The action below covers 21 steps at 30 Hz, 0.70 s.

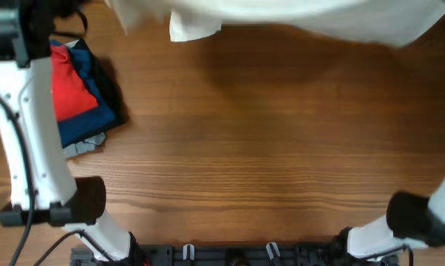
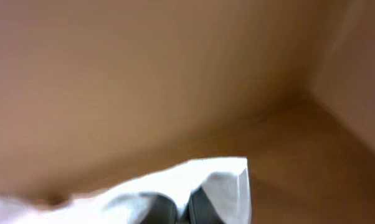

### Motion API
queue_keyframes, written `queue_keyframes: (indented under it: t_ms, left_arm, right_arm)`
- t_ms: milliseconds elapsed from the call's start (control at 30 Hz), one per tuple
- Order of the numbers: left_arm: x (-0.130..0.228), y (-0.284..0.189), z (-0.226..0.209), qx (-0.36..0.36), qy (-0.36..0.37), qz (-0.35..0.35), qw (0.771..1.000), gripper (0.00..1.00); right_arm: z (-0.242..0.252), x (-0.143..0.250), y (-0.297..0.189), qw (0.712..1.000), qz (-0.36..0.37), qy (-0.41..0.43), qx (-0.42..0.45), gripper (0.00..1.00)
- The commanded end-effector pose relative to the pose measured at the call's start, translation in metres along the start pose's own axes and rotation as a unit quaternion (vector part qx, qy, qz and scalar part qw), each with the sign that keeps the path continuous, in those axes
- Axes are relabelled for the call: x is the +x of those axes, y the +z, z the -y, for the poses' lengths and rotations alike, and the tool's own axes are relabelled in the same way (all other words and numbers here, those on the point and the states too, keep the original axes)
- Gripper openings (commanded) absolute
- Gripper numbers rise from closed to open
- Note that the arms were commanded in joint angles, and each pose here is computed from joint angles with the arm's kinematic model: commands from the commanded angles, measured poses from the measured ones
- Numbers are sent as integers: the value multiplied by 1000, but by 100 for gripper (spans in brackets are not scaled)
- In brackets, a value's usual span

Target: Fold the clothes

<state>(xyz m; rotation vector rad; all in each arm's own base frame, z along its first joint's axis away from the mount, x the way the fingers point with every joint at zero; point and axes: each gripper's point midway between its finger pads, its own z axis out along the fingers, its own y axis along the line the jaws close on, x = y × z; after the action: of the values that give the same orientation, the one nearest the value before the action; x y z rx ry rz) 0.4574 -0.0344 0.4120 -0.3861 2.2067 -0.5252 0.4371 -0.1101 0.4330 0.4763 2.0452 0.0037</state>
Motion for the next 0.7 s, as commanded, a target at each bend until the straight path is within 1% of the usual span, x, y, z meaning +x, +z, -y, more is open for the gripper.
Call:
queue_keyframes:
  t_ms: [0, 67, 100, 167, 200, 233, 300, 400, 467, 600, 667]
  left_arm:
    - [62, 49, -45, -70, -18, -143, 987, 4]
    - [95, 56, -62, -101, -36, -212, 971, 4]
    - [117, 59, -73, -119, -38, -260, 958, 4]
    - [147, 60, -86, -143, -41, -324, 934, 4]
    - [158, 64, -91, -146, -37, -343, 927, 4]
    - [167, 66, -95, -152, -36, -358, 920, 4]
    - [192, 70, -108, -173, -42, -397, 900, 4]
    - [218, 70, -127, -205, -47, -438, 874, 4]
    - [240, 67, -139, -223, -52, -471, 852, 4]
    - [274, 59, -162, -258, -54, -519, 813, 4]
    - [288, 57, -170, -265, -57, -533, 801, 4]
  right_arm:
    - [35, 71, 66, 987, -140, -18, 75, 4]
    - [47, 107, 79, 972, -213, -21, 99, 4]
    - [56, 132, 87, 957, -263, -25, 117, 4]
    - [65, 164, 92, 936, -326, -27, 134, 4]
    - [67, 176, 93, 925, -352, -27, 138, 4]
    - [69, 185, 93, 918, -369, -26, 141, 4]
    - [72, 205, 91, 900, -410, -27, 146, 4]
    - [71, 222, 88, 887, -440, -24, 137, 4]
    - [75, 240, 84, 873, -466, -24, 140, 4]
    - [84, 285, 72, 833, -531, -25, 152, 4]
    - [88, 305, 66, 814, -559, -25, 156, 4]
